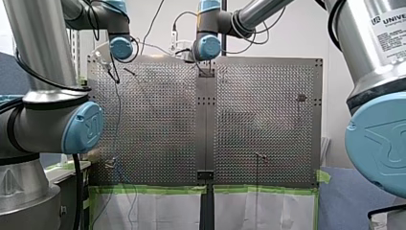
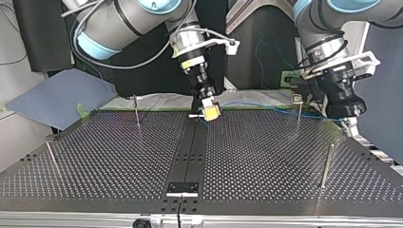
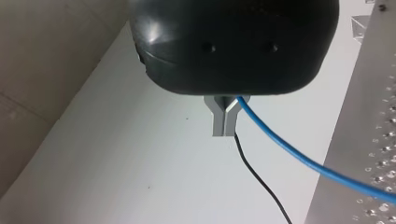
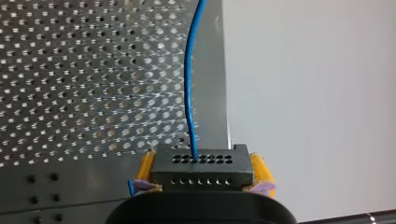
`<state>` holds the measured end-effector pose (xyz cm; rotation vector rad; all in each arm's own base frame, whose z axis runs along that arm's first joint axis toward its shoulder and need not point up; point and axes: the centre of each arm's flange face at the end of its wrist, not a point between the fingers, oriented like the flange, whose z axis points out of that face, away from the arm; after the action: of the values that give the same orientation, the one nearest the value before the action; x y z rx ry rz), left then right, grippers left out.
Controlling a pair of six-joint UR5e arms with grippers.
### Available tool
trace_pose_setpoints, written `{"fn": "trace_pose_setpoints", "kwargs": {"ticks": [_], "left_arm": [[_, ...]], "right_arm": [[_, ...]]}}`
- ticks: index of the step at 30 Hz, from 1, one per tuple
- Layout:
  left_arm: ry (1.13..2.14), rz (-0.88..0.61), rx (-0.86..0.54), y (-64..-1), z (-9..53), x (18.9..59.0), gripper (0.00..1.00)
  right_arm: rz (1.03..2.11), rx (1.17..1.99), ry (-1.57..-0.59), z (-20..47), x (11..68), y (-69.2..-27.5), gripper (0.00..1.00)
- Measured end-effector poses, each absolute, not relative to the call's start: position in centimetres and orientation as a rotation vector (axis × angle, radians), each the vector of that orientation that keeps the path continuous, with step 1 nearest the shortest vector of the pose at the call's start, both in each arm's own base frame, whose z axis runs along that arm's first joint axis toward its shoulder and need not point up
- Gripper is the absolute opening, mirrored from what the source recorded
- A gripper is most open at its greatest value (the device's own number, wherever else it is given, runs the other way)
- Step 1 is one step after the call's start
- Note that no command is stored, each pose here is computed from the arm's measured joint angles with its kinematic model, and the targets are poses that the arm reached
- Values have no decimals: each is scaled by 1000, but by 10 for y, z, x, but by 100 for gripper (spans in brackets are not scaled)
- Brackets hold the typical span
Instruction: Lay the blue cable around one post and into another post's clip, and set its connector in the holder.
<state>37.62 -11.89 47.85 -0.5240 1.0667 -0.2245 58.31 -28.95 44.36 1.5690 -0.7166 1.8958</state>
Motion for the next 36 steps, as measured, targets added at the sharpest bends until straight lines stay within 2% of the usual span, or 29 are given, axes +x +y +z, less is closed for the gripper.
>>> {"fn": "trace_pose_setpoints", "kwargs": {"ticks": [6,17,23,30,36], "left_arm": [[1110,-212,-521,-114,482,395,0],[1165,-194,-550,-95,488,427,0],[1142,-217,-562,-78,500,446,0],[1106,-247,-566,-53,505,472,0],[1082,-266,-566,-35,505,480,0]], "right_arm": [[1909,1556,-708,459,588,-294,2],[1908,1587,-695,463,609,-304,2],[1923,1566,-688,476,616,-310,2],[1885,1609,-681,464,632,-318,2],[1879,1605,-664,462,642,-325,2]]}}
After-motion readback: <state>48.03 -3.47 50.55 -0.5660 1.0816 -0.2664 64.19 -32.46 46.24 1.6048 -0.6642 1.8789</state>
